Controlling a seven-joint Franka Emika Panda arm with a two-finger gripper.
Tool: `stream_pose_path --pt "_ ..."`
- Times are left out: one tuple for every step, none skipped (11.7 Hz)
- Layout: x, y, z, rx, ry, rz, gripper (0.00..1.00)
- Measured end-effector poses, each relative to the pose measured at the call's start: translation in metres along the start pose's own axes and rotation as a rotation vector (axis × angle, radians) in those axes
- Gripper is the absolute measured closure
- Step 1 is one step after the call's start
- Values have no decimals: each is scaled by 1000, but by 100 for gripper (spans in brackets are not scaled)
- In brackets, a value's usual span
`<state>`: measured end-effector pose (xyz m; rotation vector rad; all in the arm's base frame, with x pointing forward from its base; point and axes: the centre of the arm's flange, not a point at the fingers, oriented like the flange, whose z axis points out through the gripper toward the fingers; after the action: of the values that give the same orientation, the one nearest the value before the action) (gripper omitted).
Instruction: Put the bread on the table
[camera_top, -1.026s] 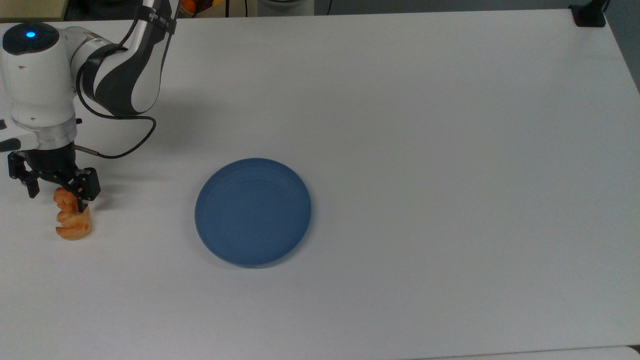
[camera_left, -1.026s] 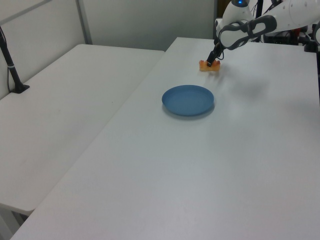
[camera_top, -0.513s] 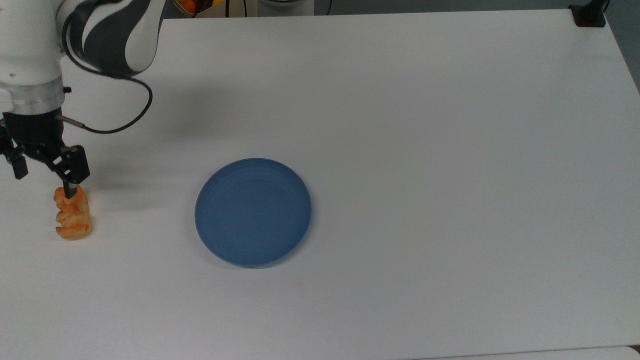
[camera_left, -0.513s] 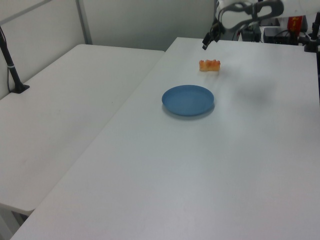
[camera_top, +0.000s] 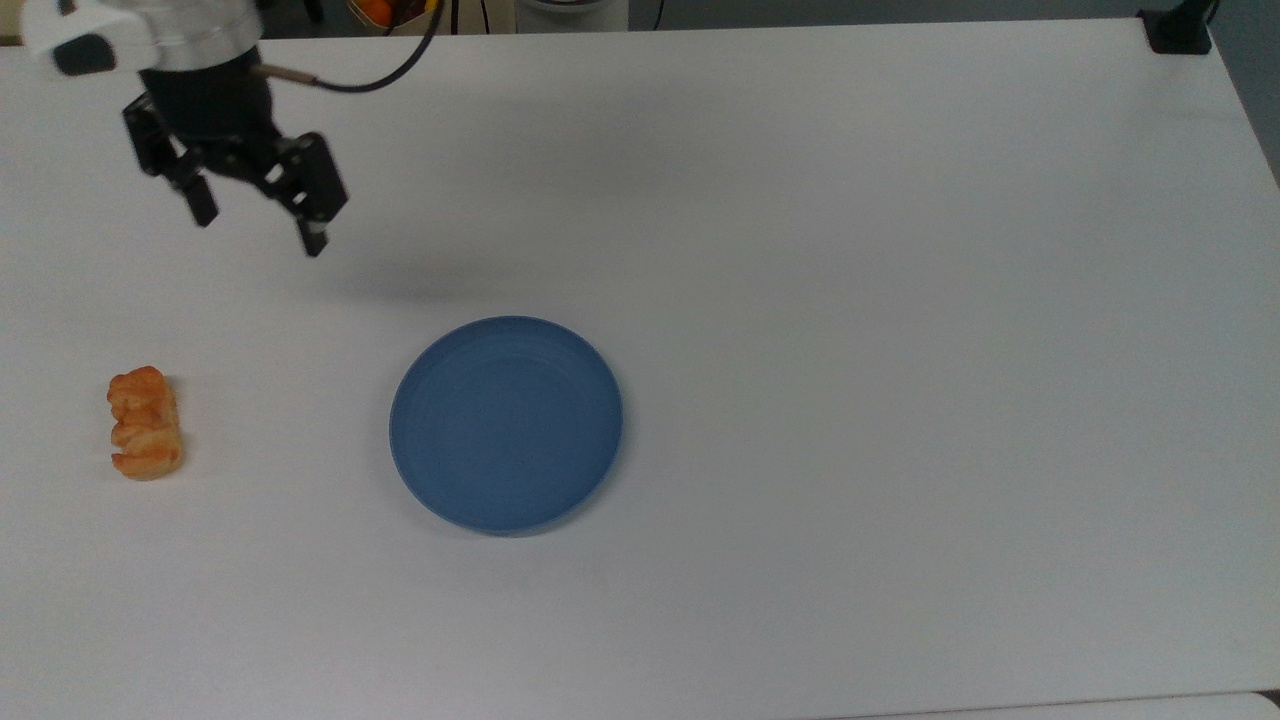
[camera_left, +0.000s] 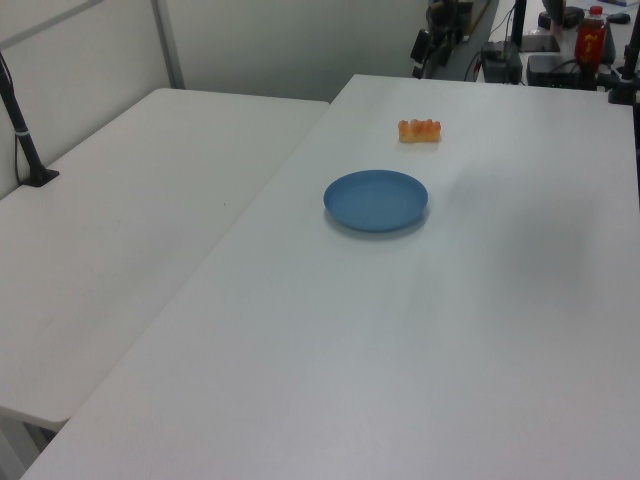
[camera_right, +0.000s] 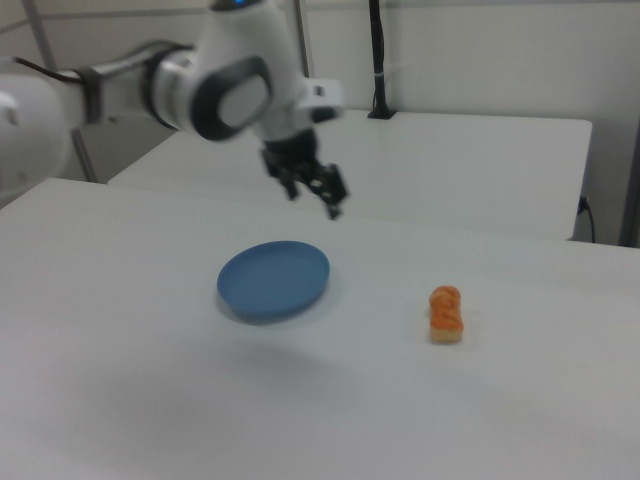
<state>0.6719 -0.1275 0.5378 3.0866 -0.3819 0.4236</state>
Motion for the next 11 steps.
stream_pose_path --pt "-11 -22 -14 11 -41 -23 0" --pt "-23 -43 -25 20 -77 -44 0" --pt "-35 -63 -34 29 -106 -71 0" --pt "-46 -82 -40 36 -129 -96 0" --pt "-57 -97 -45 42 -149 -118 0" --pt "-67 -108 -47 46 -167 -138 0" --pt "-76 -114 -48 49 -183 -152 0" --pt "-83 -117 -47 50 -197 -159 0" --pt "-93 -117 -43 50 -215 -163 0" --pt "-97 -116 -41 50 -225 -163 0" --pt "-100 -115 -39 49 -232 -163 0"
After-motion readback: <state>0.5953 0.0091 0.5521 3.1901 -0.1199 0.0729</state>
